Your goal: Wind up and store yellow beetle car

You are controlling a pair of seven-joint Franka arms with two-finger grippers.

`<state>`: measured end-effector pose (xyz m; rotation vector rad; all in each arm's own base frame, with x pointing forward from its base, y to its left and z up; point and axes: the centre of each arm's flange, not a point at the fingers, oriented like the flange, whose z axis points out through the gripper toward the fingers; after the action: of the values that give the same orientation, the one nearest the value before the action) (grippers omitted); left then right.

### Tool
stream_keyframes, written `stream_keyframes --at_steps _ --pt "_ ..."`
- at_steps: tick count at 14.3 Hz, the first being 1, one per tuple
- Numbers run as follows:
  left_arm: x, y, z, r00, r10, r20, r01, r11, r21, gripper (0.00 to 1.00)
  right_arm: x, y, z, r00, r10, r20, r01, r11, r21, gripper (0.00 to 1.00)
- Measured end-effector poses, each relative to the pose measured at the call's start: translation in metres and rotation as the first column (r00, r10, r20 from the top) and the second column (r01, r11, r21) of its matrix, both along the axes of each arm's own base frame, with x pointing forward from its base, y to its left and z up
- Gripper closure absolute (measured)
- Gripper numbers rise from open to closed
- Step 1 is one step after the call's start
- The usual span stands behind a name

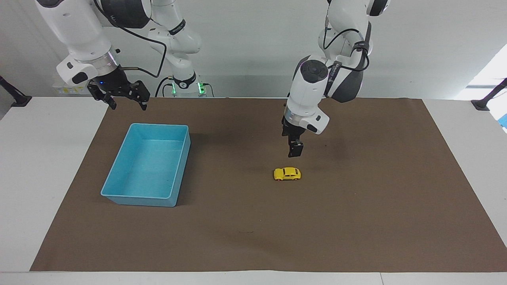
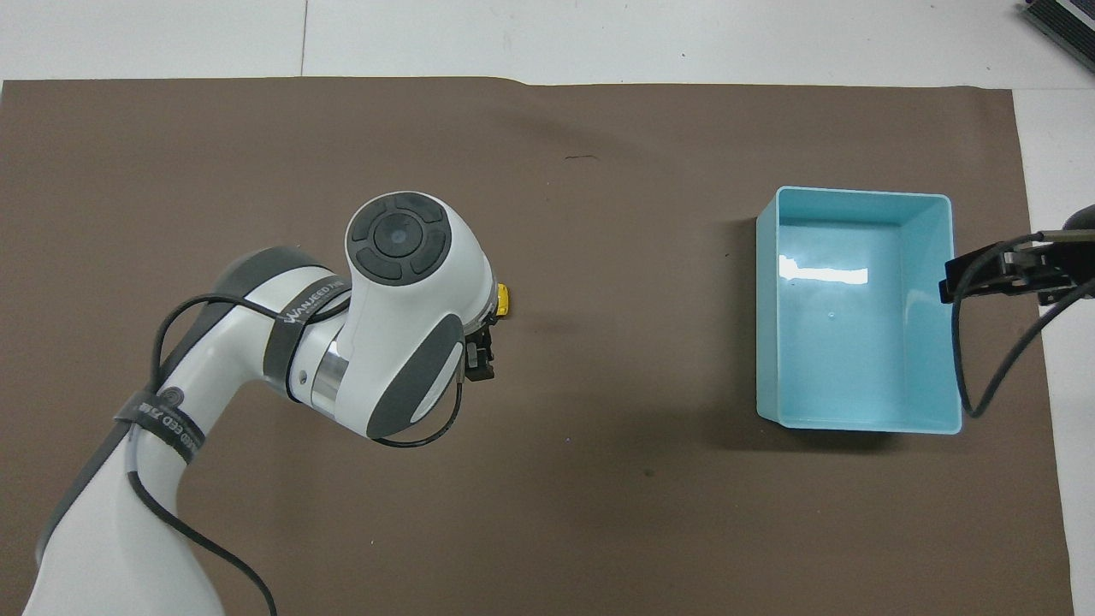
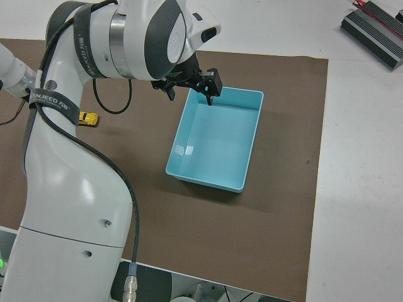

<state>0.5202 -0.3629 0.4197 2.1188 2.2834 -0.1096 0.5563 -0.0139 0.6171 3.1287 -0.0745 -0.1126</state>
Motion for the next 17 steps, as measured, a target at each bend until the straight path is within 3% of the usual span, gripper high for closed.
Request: stream_keyframes --at_steps 5,9,17 --pt "-0.011 -0.004 -0.029 1.0 0.015 0.019 -0.015 1.0 -0.009 0.0 0.0 0.0 0.0 1.0 0.0 0.0 0.0 1.0 0.0 0.0" --pt "0.011 0.02 -0.027 0.995 0.072 0.068 -0.07 0.997 -0.035 0.0 0.0 0.0 0.0 1.0 0.0 0.0 0.0 1.0 0.0 0.0" --pt "0.027 0.028 -0.088 0.995 0.07 0.074 -0.071 0.997 0.005 0.0 0.0 0.0 0.0 1.0 0.0 0.0 0.0 1.0 0.0 0.0"
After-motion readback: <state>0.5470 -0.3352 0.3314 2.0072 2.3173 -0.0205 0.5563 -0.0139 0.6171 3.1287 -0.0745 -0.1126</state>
